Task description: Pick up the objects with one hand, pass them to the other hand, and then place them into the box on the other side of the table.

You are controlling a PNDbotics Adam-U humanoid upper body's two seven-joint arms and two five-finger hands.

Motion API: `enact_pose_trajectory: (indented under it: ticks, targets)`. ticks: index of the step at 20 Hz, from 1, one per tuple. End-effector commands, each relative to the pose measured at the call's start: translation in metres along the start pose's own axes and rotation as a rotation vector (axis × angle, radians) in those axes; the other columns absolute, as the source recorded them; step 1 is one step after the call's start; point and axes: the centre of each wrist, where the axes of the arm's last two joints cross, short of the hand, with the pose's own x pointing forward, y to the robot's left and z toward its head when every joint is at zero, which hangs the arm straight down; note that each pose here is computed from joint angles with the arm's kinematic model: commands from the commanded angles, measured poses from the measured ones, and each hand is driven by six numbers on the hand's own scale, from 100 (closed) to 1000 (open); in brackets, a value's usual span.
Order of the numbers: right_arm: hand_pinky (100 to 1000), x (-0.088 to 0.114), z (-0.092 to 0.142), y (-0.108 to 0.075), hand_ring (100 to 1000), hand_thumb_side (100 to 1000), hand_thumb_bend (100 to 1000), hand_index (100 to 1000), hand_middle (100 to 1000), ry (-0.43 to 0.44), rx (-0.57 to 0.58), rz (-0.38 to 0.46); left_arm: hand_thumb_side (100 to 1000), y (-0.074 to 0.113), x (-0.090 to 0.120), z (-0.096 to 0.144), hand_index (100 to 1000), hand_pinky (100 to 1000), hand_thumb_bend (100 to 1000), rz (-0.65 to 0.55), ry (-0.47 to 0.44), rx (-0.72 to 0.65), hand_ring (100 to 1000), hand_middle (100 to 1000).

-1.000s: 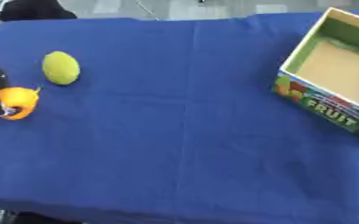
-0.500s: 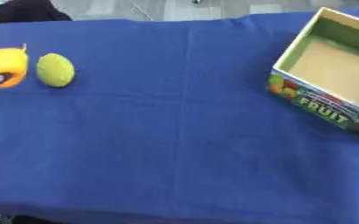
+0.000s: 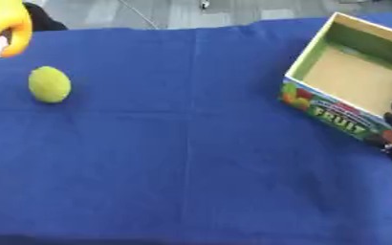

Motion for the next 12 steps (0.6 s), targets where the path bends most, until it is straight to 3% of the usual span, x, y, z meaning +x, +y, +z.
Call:
enact_pose_trajectory:
  ticks: [1,6,12]
  targets:
    - [704,0.007,-0.002,-0.005,988,723,100,978,968,-0.024,0.014,0.015,100,-0.002,0.008,-0.001,369,352,100,0.093,-0.018,0.076,366,343]
    - [705,0.009,-0.001,-0.011,988,697,100,977,965,-0.070,0.038,0.034,100,-0.027,0.010,-0.001,359,347,100,0.231,-0.034,0.125,356,335]
    - [707,0.014,-0.003,-0.021,988,661,100,976,963,-0.133,0.085,0.051,100,-0.050,0.014,-0.002,355,345,100,0.304,-0.051,0.117,353,331]
